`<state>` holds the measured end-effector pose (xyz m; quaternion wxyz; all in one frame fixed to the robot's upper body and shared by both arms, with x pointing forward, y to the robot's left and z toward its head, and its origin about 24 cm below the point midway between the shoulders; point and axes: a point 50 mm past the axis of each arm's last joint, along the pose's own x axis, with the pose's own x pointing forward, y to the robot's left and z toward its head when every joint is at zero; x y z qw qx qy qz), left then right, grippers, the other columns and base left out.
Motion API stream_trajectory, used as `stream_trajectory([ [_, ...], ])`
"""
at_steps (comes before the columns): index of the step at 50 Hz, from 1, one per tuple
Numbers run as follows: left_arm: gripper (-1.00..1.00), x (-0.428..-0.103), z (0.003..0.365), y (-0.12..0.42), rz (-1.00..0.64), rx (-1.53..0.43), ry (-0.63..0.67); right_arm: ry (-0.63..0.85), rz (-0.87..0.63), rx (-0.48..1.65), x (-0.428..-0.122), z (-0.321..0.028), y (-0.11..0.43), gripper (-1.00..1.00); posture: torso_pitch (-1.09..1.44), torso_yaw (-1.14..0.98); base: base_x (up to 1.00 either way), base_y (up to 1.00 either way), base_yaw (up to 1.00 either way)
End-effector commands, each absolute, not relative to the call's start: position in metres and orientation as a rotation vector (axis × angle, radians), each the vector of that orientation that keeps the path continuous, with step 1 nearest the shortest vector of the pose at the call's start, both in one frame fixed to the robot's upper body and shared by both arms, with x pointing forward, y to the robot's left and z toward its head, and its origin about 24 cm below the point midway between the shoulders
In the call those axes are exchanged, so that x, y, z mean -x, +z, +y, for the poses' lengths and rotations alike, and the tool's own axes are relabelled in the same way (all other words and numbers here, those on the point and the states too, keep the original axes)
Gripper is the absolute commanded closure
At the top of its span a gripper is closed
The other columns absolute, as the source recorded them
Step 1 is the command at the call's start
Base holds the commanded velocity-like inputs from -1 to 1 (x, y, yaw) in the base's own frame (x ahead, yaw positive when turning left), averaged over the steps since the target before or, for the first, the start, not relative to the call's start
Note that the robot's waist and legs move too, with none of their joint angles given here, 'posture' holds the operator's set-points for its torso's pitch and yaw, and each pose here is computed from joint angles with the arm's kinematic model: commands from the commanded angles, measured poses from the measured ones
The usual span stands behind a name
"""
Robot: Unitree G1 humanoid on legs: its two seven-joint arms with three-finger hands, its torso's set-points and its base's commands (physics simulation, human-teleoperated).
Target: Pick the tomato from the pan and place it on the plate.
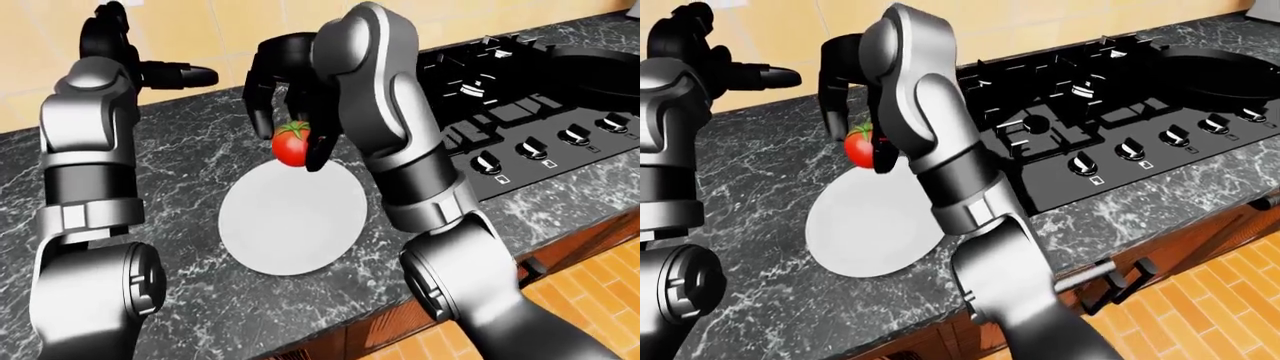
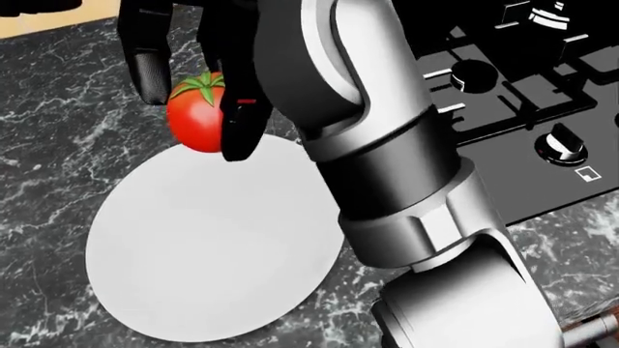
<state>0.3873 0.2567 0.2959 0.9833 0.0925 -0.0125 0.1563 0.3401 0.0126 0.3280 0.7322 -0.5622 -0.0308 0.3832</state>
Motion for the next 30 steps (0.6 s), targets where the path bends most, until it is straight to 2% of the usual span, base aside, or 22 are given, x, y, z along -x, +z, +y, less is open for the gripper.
stream_trajectory([
  [1, -1.0, -0.381, 0.256, 0.322, -0.134, -0.192, 0.324, 0.805, -0.147, 1.253, -0.333, 0.015, 0.344, 1.0, 0.0, 0.0, 0.0, 0.0, 0.0],
  [30, -1.0, -0.381, 0.26, 0.323, -0.134, -0.186, 0.331, 0.86, -0.106, 1.277, -0.319, 0.025, 0.319, 1.0, 0.0, 0.0, 0.0, 0.0, 0.0],
])
